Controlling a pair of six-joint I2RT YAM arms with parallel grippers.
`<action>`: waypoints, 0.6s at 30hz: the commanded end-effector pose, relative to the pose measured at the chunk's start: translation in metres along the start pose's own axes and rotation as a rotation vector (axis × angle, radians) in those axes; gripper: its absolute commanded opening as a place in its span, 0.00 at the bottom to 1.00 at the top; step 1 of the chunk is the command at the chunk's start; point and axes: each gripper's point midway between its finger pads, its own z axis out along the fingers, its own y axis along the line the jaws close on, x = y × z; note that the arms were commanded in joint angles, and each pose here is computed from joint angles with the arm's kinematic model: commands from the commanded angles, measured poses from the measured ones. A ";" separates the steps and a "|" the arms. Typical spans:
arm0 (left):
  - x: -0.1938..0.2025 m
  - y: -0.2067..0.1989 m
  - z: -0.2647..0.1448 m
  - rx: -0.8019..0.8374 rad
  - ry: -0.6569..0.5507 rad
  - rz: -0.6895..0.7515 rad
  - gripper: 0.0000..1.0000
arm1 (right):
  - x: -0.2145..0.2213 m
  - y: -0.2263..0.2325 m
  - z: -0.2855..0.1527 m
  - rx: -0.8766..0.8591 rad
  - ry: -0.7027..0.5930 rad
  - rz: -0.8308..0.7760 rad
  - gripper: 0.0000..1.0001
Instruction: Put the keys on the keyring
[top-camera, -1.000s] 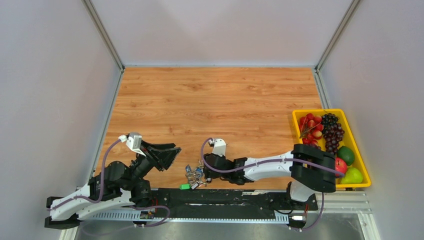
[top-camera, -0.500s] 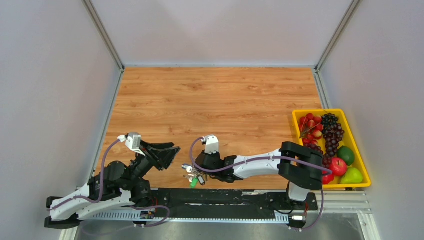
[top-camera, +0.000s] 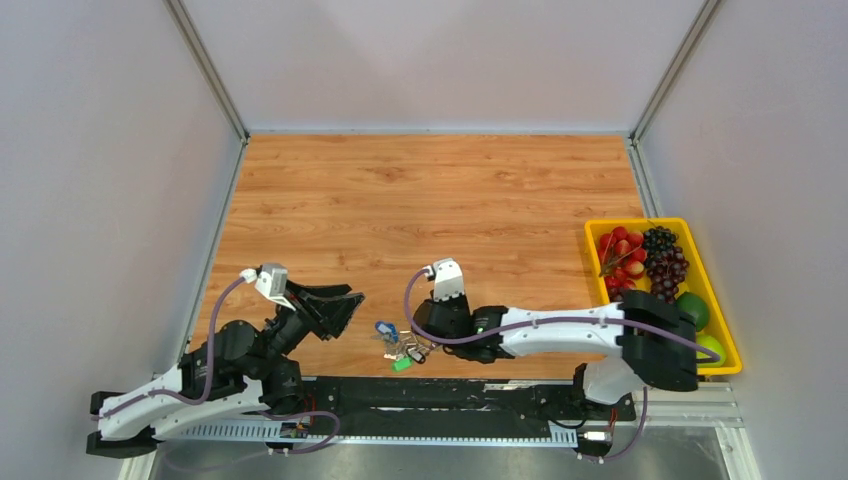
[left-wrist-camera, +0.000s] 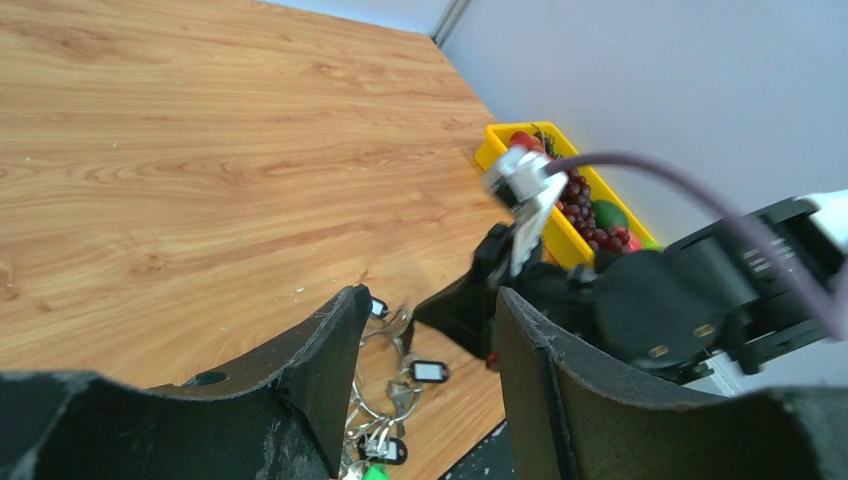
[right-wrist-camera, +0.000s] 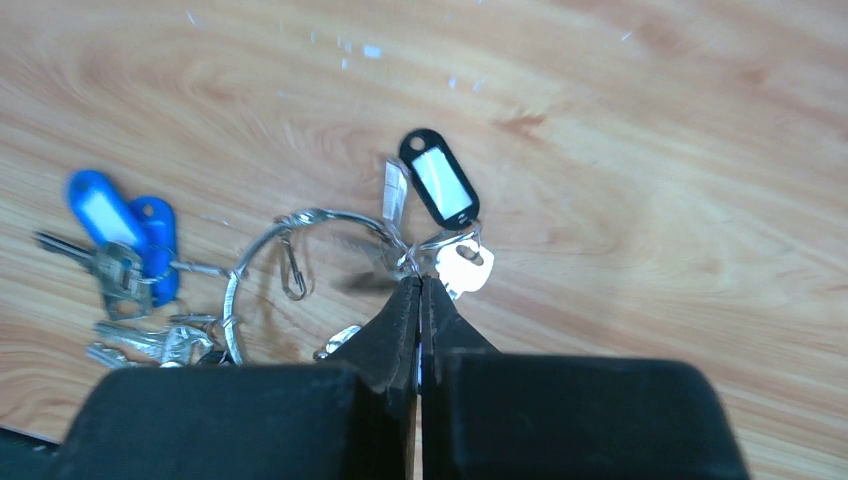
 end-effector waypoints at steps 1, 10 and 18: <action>-0.014 -0.009 0.003 0.016 -0.033 0.000 0.60 | -0.061 -0.024 -0.033 0.042 -0.172 0.031 0.00; -0.013 -0.013 0.008 0.019 -0.029 0.010 0.60 | -0.122 -0.044 -0.076 0.044 -0.332 0.049 0.00; -0.015 -0.016 0.012 0.020 -0.034 0.018 0.60 | -0.177 -0.054 -0.111 0.056 -0.440 0.050 0.00</action>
